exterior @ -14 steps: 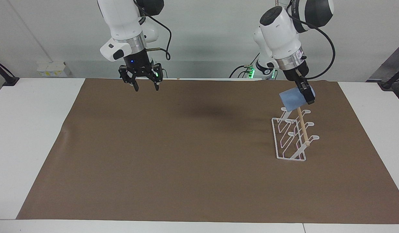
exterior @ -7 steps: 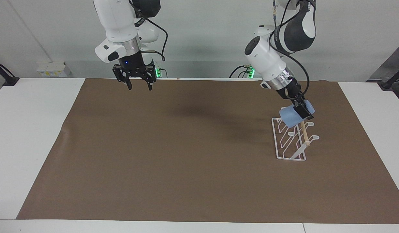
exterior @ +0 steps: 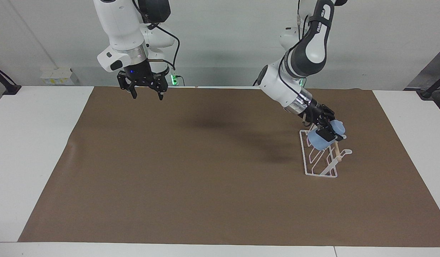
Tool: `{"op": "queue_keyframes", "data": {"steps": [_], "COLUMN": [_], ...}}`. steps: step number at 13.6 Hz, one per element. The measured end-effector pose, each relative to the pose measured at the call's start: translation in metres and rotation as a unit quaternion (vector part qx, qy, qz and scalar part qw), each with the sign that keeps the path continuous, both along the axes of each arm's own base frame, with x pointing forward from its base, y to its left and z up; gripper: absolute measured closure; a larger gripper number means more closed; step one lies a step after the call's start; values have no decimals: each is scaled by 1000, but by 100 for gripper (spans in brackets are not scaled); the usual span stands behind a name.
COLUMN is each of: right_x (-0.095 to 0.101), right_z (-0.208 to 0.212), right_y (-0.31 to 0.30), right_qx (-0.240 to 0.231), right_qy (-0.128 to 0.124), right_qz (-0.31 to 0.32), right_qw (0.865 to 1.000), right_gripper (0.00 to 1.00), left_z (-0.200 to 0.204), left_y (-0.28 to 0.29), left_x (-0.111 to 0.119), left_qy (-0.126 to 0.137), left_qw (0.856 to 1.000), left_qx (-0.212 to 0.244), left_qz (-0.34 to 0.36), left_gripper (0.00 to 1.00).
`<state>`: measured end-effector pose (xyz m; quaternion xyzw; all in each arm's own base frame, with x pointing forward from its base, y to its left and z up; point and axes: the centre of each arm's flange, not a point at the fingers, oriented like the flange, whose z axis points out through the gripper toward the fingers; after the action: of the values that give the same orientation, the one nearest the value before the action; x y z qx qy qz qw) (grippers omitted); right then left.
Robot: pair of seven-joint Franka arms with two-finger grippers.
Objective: Hang cup on cup holder
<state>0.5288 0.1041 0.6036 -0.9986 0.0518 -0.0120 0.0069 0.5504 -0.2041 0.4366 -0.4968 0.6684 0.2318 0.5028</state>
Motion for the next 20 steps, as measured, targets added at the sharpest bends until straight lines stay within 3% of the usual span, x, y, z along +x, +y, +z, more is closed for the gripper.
{"op": "queue_keyframes", "data": {"steps": [3, 9, 12, 13, 16, 18, 20], "right_x": [1, 6, 7, 7, 7, 7, 7], "right_z": [0, 0, 0, 0, 0, 0, 0], "right_y": [-4, -37, -46, -46, -45, -45, -45], "right_qx": [0, 0, 0, 0, 0, 0, 0], "right_qy": [0, 0, 0, 0, 0, 0, 0], "right_qz": [-4, -35, -43, -43, -42, -42, -42], "right_qw": [1000, 999, 999, 999, 999, 999, 999], "right_gripper": [0, 0, 0, 0, 0, 0, 0], "left_z": [-14, -26, -26, -26, -26, -20, -1], "left_y": [4, 7, 7, 6, -4, -7, -5], "left_x": [4, 2, 1, 0, -7, -11, -13], "left_qy": [-2, 7, 7, 5, -18, -55, -101], "left_qw": [999, 999, 998, 998, 998, 996, 985], "left_qx": [37, 52, 56, 57, 46, 0, -69], "left_qz": [7, 10, 13, 14, 28, 63, 119], "left_gripper": [32, 30, 2, 0, 0, 0, 0]}}
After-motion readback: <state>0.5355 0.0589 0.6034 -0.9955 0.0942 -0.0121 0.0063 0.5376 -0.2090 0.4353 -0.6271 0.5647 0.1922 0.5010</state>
